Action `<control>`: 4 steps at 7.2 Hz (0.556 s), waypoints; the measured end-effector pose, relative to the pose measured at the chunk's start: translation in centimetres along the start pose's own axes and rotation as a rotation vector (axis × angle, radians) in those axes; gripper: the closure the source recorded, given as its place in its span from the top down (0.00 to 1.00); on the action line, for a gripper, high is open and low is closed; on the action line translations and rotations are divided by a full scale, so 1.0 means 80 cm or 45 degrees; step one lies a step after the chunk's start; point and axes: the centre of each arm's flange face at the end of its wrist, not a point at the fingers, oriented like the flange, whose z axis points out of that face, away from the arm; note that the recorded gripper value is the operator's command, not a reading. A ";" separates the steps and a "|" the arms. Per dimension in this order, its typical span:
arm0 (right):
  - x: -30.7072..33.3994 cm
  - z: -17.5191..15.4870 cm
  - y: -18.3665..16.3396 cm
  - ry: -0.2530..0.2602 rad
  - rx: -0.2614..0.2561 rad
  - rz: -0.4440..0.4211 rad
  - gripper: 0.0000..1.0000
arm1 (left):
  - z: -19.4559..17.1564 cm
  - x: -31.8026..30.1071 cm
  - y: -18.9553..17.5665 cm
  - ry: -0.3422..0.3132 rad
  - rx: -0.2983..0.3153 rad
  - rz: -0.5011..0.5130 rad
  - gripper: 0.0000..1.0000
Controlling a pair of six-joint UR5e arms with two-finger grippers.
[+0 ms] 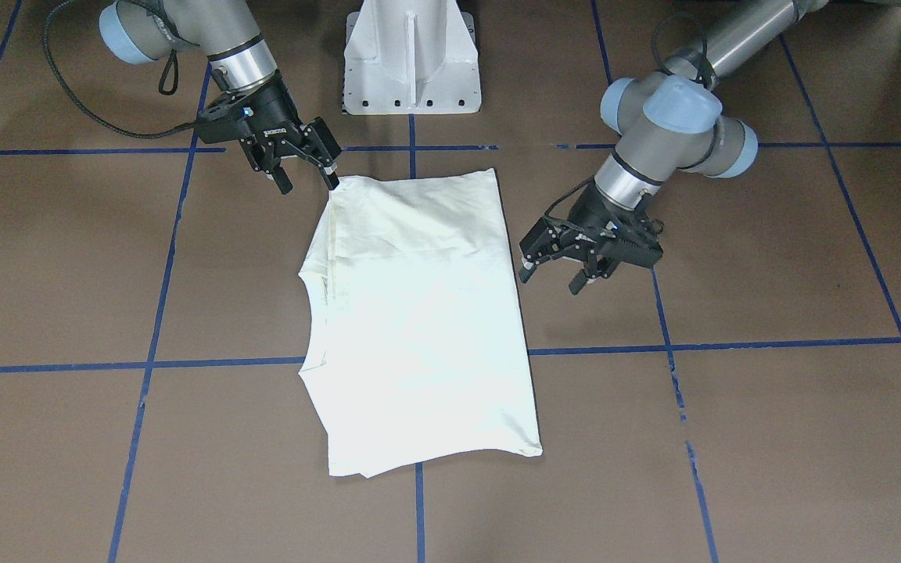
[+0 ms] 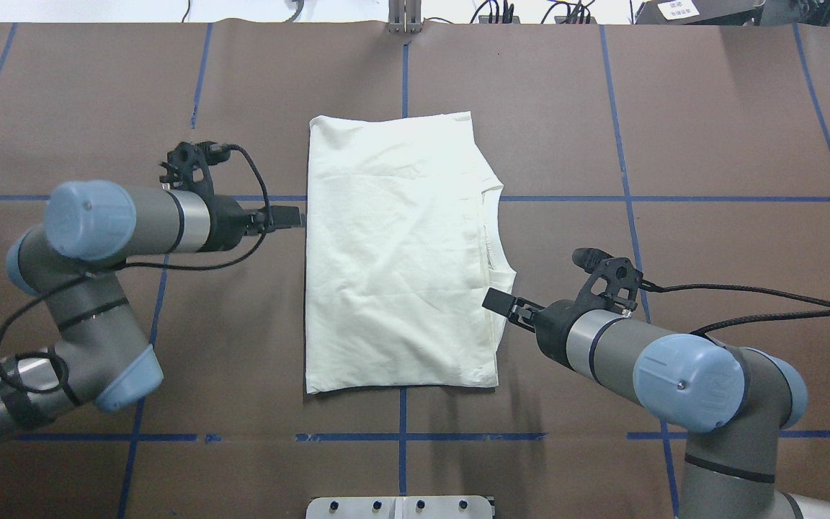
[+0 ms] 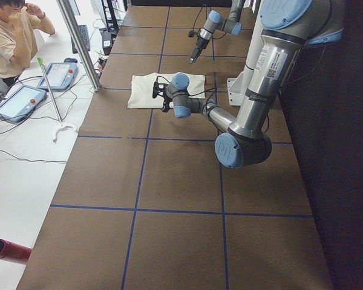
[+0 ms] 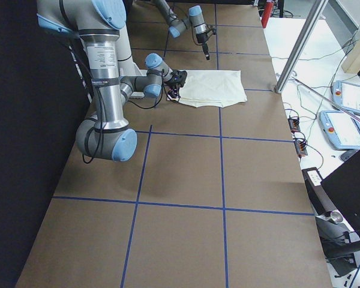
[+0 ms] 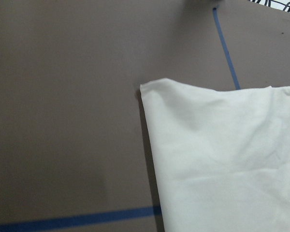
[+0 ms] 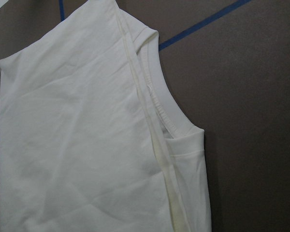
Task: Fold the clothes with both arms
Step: 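Move both grippers to the shirt's near corners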
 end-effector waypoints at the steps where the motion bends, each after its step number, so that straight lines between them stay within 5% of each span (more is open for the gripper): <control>1: 0.002 -0.001 -0.009 -0.003 0.015 0.030 1.00 | 0.001 0.018 0.059 -0.018 -0.015 -0.125 0.83; 2: 0.002 -0.001 -0.015 -0.005 0.025 0.048 1.00 | 0.004 0.035 0.108 -0.045 -0.017 -0.229 0.70; 4: 0.002 -0.001 -0.019 -0.005 0.031 0.060 1.00 | 0.003 0.054 0.168 -0.065 -0.033 -0.352 0.69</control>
